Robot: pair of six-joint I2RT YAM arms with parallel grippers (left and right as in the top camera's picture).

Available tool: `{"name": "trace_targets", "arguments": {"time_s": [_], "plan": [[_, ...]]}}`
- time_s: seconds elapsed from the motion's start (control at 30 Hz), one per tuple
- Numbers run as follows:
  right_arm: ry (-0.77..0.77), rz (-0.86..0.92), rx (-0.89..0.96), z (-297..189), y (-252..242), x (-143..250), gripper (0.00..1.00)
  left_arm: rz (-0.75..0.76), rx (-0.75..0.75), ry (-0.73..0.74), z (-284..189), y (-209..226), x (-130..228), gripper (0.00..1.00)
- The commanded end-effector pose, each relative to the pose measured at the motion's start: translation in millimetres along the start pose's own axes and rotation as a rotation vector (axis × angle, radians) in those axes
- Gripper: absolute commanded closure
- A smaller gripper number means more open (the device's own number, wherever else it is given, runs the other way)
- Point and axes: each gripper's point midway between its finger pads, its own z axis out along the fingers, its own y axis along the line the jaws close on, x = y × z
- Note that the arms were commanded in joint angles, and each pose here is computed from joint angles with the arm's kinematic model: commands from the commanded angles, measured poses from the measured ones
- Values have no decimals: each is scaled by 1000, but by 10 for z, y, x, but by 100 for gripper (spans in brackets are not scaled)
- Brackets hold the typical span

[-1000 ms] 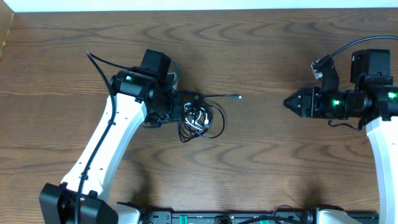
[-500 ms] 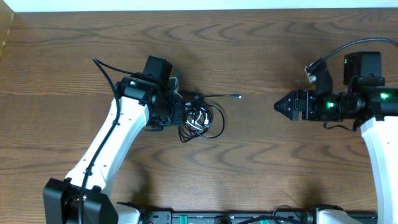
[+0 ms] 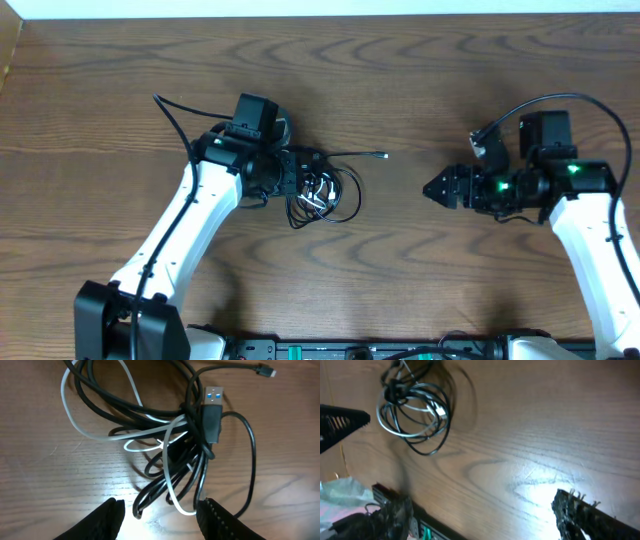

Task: Untangle cables
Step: 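Grasp the cable bundle with the left gripper, bring right gripper close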

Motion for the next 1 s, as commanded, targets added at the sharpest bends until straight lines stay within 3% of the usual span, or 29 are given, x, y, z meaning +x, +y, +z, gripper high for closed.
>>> {"name": "trace_targets", "arguments": {"time_s": [0.0, 0.47, 0.63, 0.8, 0.87, 0.97], "plan": [[34, 43, -13, 140, 8, 118, 14, -4, 3, 26, 95, 37, 100, 48], [51, 91, -38, 576, -19, 319, 15, 0, 3, 30, 334, 128, 230, 49], [65, 56, -46, 626, 57, 364, 18, 6, 12, 5, 406, 137, 206, 65], [61, 35, -56, 651, 116, 358, 28, 8, 12, 6, 416, 141, 213, 87], [51, 30, -59, 651, 123, 333, 36, 53, 34, 13, 415, 103, 225, 91], [30, 19, -68, 651, 144, 277, 51, 205, 183, 43, 386, -142, 304, 92]]}}
